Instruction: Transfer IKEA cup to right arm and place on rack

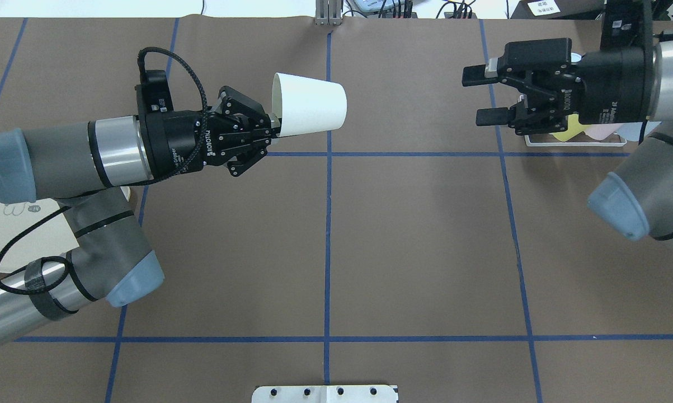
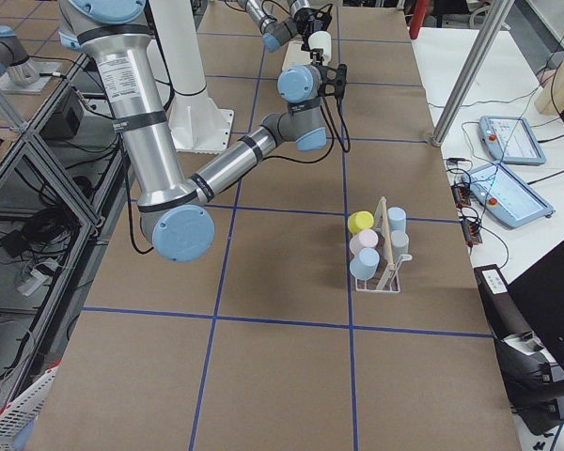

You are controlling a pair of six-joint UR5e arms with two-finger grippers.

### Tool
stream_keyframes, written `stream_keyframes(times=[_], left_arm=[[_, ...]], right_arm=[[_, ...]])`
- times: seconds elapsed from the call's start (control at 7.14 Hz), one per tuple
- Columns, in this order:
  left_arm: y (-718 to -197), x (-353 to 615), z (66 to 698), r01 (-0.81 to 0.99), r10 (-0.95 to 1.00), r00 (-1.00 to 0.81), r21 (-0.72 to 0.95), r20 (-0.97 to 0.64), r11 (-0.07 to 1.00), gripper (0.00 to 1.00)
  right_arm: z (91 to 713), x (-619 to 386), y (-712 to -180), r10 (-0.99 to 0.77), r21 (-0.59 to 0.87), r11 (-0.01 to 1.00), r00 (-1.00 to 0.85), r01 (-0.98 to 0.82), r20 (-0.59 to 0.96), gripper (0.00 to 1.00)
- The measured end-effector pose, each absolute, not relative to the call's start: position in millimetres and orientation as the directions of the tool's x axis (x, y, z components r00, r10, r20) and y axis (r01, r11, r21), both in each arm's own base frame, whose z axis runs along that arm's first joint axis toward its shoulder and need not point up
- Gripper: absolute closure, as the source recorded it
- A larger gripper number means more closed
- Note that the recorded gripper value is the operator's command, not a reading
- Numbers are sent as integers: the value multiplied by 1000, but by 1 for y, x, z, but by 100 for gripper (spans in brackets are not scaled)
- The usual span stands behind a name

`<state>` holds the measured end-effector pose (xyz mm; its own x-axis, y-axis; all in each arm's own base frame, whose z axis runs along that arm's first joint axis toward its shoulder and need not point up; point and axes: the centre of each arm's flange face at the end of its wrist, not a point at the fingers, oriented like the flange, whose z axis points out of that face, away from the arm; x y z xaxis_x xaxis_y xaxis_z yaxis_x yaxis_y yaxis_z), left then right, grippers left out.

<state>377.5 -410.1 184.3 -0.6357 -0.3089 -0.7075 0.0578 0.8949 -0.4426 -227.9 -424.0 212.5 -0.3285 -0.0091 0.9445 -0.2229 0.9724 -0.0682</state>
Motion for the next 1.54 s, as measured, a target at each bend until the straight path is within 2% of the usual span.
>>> stream_keyframes(times=[0.56,1.54], left_arm=[[-380,386,195,-149,-379,-798,-456,-469,878,100],[-361,408,171,-246,-440,-802,-449,-403,859,100]], right_arm=[[165,-281,-401,35,-150,977,-575,-154,818,2],[155,-309,-385,64,-177,977,-631,-118,773,3]])
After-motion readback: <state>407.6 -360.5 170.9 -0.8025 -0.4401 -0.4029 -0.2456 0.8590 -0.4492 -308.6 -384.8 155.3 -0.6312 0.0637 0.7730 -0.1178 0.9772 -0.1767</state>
